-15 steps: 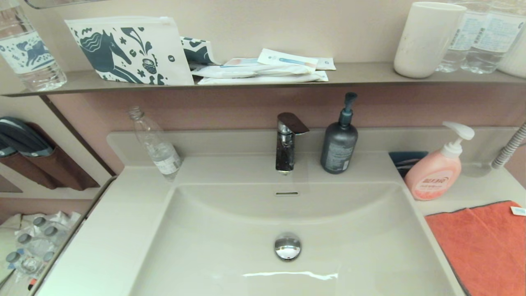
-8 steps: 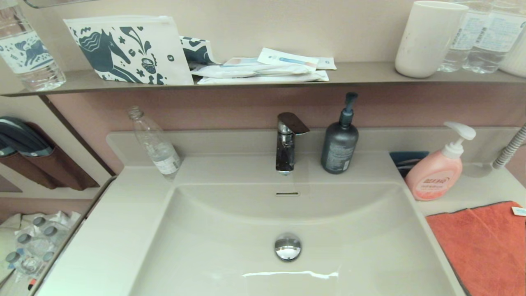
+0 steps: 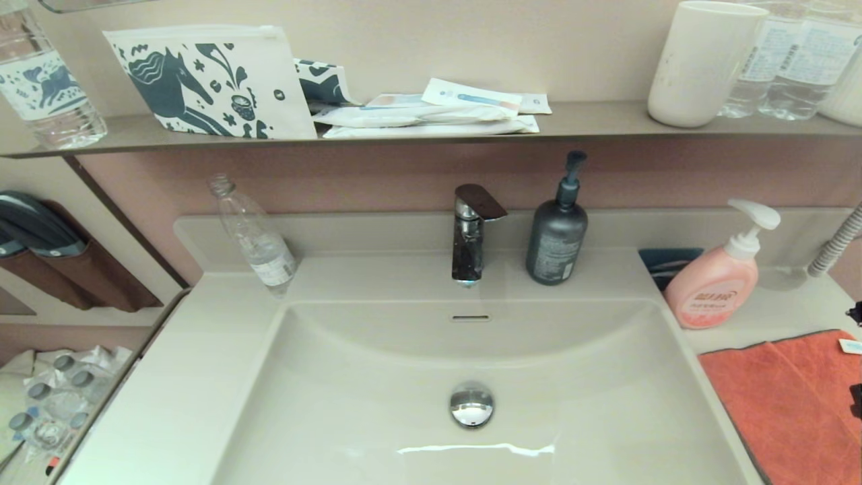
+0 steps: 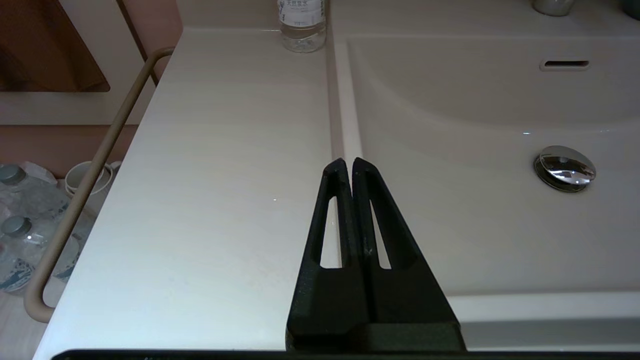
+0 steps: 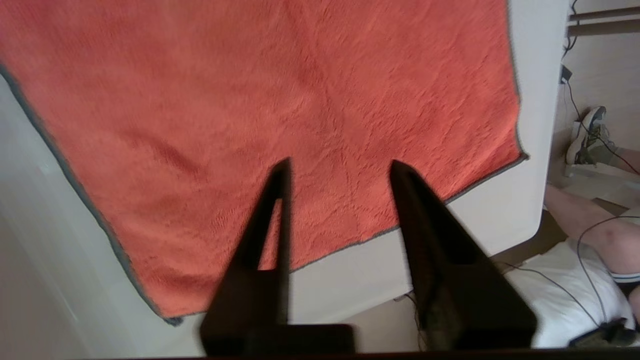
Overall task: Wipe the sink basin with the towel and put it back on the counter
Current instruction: Pick up the cloth
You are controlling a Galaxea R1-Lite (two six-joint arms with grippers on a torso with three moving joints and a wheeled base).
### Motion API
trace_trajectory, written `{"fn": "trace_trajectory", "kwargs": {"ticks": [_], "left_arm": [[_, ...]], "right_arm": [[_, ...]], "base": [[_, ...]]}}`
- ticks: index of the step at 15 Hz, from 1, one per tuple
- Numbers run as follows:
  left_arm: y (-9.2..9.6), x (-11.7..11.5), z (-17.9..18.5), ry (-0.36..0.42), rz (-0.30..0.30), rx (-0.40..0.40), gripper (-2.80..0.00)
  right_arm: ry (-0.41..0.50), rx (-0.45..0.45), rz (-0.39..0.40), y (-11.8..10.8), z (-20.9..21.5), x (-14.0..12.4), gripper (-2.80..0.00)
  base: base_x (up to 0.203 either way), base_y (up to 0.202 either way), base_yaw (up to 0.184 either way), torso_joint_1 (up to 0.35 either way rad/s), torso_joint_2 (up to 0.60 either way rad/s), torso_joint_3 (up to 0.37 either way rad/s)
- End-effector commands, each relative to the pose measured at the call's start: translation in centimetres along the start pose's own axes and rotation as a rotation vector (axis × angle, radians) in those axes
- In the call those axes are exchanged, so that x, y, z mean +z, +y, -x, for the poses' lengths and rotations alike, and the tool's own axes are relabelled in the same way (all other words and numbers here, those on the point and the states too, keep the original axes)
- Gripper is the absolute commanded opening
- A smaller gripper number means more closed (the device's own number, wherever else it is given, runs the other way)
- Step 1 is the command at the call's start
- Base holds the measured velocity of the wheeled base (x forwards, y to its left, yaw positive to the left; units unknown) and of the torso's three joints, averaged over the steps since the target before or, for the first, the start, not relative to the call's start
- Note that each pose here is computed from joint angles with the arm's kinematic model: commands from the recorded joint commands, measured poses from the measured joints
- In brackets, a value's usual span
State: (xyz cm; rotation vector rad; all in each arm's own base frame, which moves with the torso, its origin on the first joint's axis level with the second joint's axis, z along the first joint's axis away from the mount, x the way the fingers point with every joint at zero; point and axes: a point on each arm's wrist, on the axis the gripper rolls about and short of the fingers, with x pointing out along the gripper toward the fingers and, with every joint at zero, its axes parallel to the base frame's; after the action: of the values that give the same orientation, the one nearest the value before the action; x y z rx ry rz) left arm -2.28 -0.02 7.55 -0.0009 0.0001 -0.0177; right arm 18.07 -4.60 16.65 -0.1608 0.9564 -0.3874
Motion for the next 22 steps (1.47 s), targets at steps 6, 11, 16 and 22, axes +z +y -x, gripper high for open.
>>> {"fn": "trace_trajectory", "kwargs": {"ticks": [6,11,16,22], "left_arm": [[0.0,0.0,0.0,0.001,0.001,-0.001,-2.8],[0.0,0.0,0.0,0.001,0.001,-0.001,-2.8],[0.0,0.0,0.0,0.0,0.001,-0.001,-2.8],[0.0,0.0,0.0,0.001,0.001,-0.001,-2.8]], "right_arm": [[0.114,0.055,0.122,2.4,-2.5,-1.0,0.0],[0.131,0.014,0.113,3.0,-5.6,-0.9,0.0],[0.144,-0.033,0.094,1.3,-6.7,-0.9,0.0],[0.093,-0.066,0.048,-0.5,-6.7,-0.2,0.0]], "base": [[0.0,0.0,0.0,0.0,0.0,0.0],[0.0,0.0,0.0,0.0,0.0,0.0],[0.0,0.0,0.0,0.0,0.0,0.0],[0.0,0.0,0.0,0.0,0.0,0.0]]}}
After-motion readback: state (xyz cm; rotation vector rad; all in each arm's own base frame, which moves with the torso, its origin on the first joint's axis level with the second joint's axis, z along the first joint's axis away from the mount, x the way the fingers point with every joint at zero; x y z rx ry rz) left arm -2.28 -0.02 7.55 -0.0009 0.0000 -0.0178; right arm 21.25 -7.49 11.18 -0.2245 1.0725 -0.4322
